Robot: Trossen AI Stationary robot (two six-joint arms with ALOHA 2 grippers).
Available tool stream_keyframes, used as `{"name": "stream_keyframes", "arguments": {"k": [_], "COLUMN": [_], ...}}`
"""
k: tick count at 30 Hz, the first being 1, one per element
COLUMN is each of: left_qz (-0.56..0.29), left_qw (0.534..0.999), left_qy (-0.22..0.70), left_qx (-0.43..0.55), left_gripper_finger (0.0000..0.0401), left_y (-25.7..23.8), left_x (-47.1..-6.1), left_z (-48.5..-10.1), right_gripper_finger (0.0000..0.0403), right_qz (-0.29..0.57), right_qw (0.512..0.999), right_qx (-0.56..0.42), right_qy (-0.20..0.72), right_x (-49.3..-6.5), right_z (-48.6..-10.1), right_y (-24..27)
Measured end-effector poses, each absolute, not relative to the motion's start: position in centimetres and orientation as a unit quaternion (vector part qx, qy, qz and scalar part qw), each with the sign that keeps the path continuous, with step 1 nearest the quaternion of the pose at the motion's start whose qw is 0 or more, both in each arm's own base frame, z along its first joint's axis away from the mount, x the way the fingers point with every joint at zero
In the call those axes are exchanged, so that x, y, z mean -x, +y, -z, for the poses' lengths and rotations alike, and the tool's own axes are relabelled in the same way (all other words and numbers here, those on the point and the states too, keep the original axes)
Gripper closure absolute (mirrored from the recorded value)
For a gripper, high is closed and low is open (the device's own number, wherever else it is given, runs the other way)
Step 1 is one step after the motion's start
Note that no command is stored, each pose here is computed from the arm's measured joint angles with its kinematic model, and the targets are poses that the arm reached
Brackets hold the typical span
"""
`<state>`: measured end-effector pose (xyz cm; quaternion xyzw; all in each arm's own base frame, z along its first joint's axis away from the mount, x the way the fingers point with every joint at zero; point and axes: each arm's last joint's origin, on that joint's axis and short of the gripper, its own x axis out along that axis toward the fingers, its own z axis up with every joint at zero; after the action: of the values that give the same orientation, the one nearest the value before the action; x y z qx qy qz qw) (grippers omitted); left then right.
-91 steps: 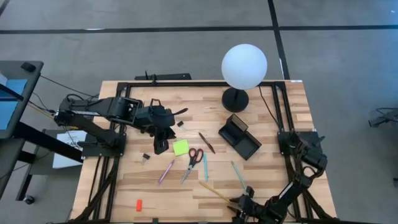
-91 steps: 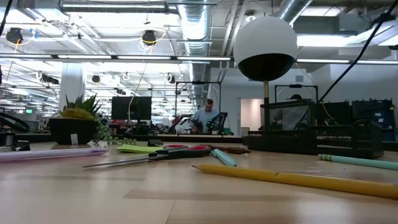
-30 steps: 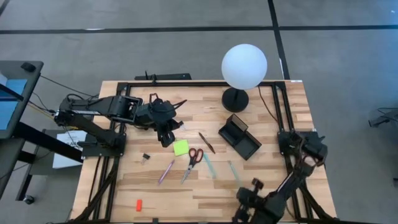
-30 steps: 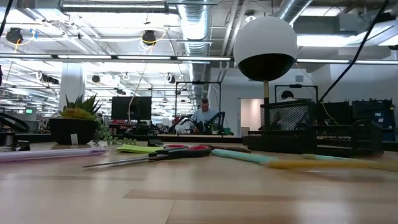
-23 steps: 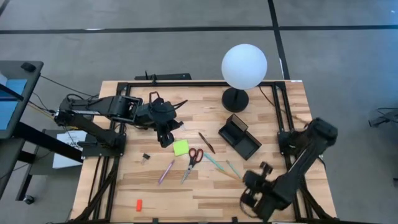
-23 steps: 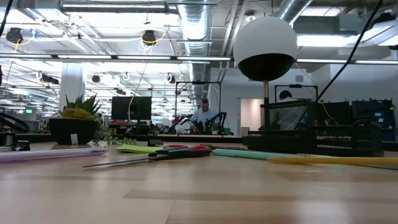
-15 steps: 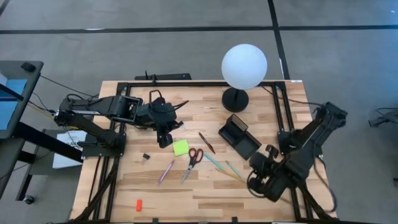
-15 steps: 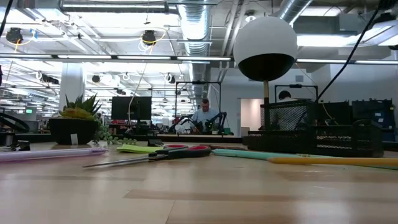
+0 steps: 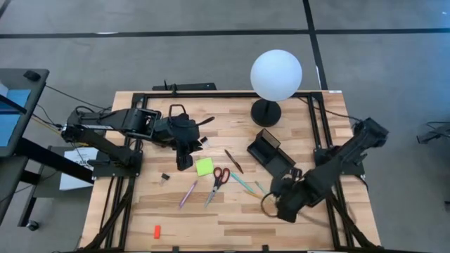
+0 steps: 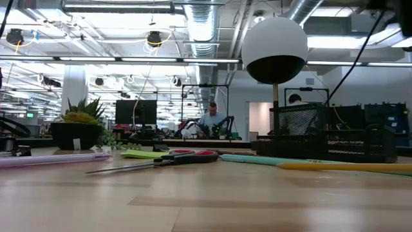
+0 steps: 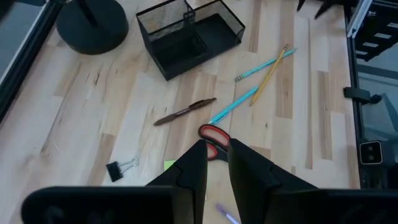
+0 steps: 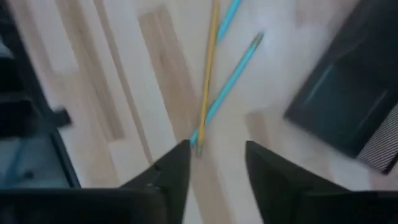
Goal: Pick and place office supplies into organizer
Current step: Put the yellow pencil into the black desk organizer
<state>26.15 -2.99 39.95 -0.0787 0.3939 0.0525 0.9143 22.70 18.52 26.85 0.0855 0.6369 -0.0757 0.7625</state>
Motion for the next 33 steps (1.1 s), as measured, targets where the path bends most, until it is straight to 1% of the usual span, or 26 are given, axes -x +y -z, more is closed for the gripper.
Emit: {"name": "stream_keyframes", "arguments": {"k": [3, 4, 7, 11, 15, 19, 23, 25, 27, 30, 33], "left_qz": [-0.053, -0.053, -0.053, -0.051, -0.051, -0.052, -0.05, -0.051, -0.052, -0.051, -0.051], "left_qw": [0.914, 0.914, 0.914, 0.913, 0.911, 0.907, 0.9, 0.897, 0.895, 0.897, 0.897], "left_qy": [0.394, 0.394, 0.395, 0.397, 0.402, 0.412, 0.427, 0.434, 0.437, 0.433, 0.432], "left_qx": [0.079, 0.079, 0.079, 0.076, 0.074, 0.072, 0.071, 0.07, 0.069, 0.07, 0.07], "left_gripper_finger": [0.0344, 0.0344, 0.0344, 0.0344, 0.0344, 0.0344, 0.0344, 0.0344, 0.0344, 0.0344, 0.0344], "left_y": [-3.0, -3.0, -3.0, -3.0, -3.0, -3.0, -3.0, -2.9, -2.9, -2.9, -2.9], "left_x": [-26.2, -26.2, -26.2, -26.1, -26.0, -25.9, -25.6, -25.5, -25.5, -25.5, -25.5], "left_z": [-39.9, -39.9, -39.9, -39.9, -39.8, -39.7, -39.5, -39.4, -39.4, -39.4, -39.4], "right_gripper_finger": [0.0204, 0.0194, 0.0182, 0.0194, 0.0218, 0.0234, 0.0238, 0.0237, 0.0236, 0.0237, 0.0239], "right_qz": [0.072, 0.058, 0.014, -0.028, -0.023, -0.013, 0.003, 0.003, 0.0, 0.006, 0.031], "right_qw": [0.721, 0.706, 0.668, 0.641, 0.645, 0.644, 0.623, 0.631, 0.654, 0.704, 0.727], "right_qx": [-0.077, -0.072, -0.054, -0.044, -0.055, -0.06, -0.039, -0.032, -0.026, -0.078, -0.154], "right_qy": [0.685, 0.702, 0.742, 0.765, 0.762, 0.763, 0.781, 0.775, 0.756, 0.706, 0.669], "right_x": [-23.7, -24.0, -24.6, -25.4, -26.1, -25.9, -24.0, -22.7, -21.2, -19.2, -17.0], "right_z": [-24.0, -23.1, -20.9, -19.0, -18.6, -18.3, -18.9, -19.9, -21.0, -22.1, -21.8], "right_y": [19.8, 20.2, 21.1, 21.5, 20.9, 19.9, 18.9, 18.2, 17.4, 15.9, 14.1]}}
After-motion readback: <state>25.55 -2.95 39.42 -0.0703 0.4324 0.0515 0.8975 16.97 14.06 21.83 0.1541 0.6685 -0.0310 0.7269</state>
